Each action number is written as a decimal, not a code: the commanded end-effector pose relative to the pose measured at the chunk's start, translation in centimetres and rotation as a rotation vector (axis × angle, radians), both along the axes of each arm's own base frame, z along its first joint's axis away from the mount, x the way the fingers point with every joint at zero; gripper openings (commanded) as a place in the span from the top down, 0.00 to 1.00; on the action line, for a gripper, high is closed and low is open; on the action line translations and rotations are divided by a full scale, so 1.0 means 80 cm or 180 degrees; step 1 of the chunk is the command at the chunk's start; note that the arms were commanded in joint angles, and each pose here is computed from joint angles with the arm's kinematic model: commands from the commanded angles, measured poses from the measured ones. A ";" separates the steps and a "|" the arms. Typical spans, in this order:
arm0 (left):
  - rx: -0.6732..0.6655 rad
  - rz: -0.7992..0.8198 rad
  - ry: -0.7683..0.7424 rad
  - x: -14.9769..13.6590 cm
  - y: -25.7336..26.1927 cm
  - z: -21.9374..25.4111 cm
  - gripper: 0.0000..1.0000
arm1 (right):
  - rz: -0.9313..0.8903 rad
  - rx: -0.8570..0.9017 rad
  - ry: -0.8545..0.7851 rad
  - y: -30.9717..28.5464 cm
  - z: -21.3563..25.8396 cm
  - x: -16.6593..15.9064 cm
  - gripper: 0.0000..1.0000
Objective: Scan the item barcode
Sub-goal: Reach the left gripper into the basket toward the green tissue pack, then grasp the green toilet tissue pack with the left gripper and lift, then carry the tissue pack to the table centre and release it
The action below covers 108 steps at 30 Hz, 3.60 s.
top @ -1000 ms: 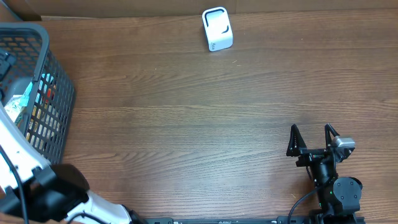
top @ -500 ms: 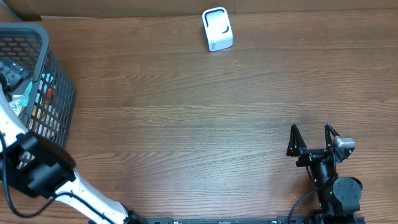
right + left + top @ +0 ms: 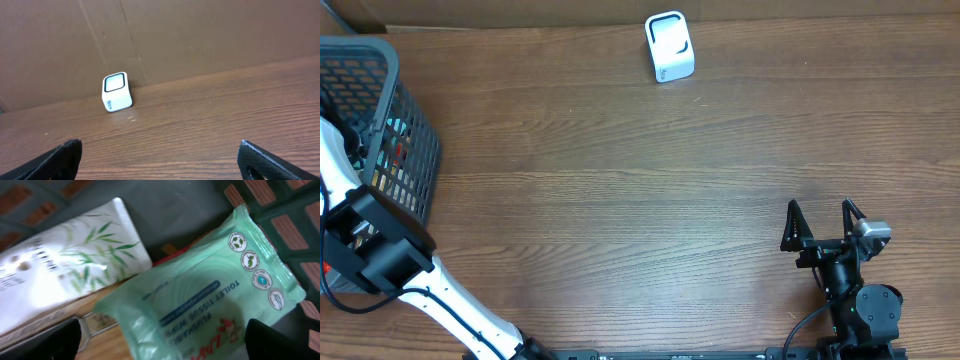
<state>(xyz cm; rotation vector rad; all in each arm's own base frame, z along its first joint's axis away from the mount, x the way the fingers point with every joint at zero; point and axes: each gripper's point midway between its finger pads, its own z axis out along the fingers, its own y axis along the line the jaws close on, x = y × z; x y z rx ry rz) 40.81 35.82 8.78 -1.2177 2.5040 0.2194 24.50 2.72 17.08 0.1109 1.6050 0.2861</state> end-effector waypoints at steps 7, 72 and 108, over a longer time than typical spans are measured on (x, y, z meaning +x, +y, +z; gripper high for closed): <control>-0.0107 -0.0191 0.0021 0.016 -0.005 -0.040 0.04 | 0.0012 0.0003 -0.0022 0.001 -0.001 0.000 0.00; -0.1116 -0.4423 0.0206 -0.026 -0.584 0.132 0.94 | 0.0012 0.0003 -0.0022 0.001 -0.001 0.000 0.00; -0.0804 -0.3154 -0.0456 0.052 -0.584 0.225 0.16 | 0.0012 0.0003 -0.0020 0.001 -0.002 0.000 0.00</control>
